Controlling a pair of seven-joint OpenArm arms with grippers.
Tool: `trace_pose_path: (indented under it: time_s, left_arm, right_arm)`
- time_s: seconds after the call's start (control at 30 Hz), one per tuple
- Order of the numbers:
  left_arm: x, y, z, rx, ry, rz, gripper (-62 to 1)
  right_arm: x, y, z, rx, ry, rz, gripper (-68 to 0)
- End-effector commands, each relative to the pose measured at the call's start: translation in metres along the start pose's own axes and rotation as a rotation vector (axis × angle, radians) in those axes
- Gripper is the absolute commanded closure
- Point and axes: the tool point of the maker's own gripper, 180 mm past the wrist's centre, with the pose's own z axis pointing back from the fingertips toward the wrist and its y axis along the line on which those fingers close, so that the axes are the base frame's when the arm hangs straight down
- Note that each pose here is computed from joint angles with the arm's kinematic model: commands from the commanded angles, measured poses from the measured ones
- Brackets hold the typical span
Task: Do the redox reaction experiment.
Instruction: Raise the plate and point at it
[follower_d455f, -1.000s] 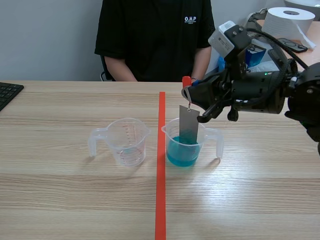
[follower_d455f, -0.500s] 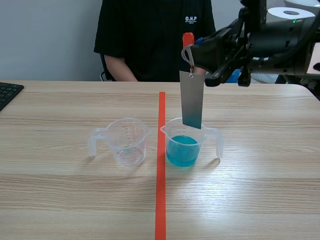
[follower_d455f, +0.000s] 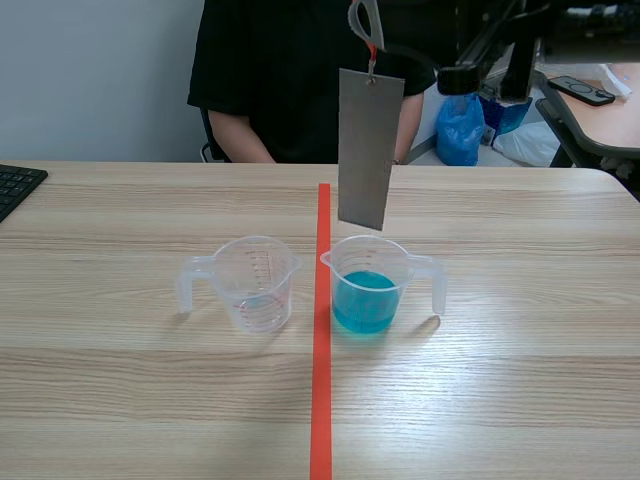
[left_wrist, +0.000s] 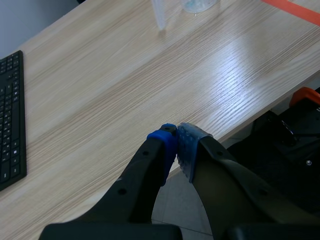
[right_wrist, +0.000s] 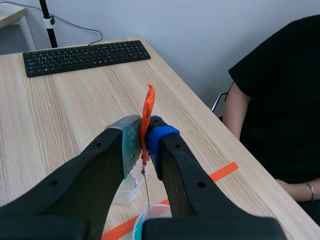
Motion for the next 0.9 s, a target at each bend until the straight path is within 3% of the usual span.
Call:
trace_pose_path:
  time_s: [0.0,0.63,0.87]
  left_arm:
    - [0.005,0.004,0.0,0.009,-0.023,-0.008,-3.2]
    - [0.006,0.007,-0.003,0.002,-0.033,-0.015,-3.2]
    - [0.011,0.056,-0.039,0.002,-0.065,0.0,-3.1]
  right_arm:
    - [0.011,-0.002,0.004,-0.004,-0.031,0.015,-1.5]
    - [0.014,-0.001,0.005,0.0,-0.04,0.015,-1.5]
    - [0.014,-0.001,0.005,0.0,-0.039,0.015,-1.5]
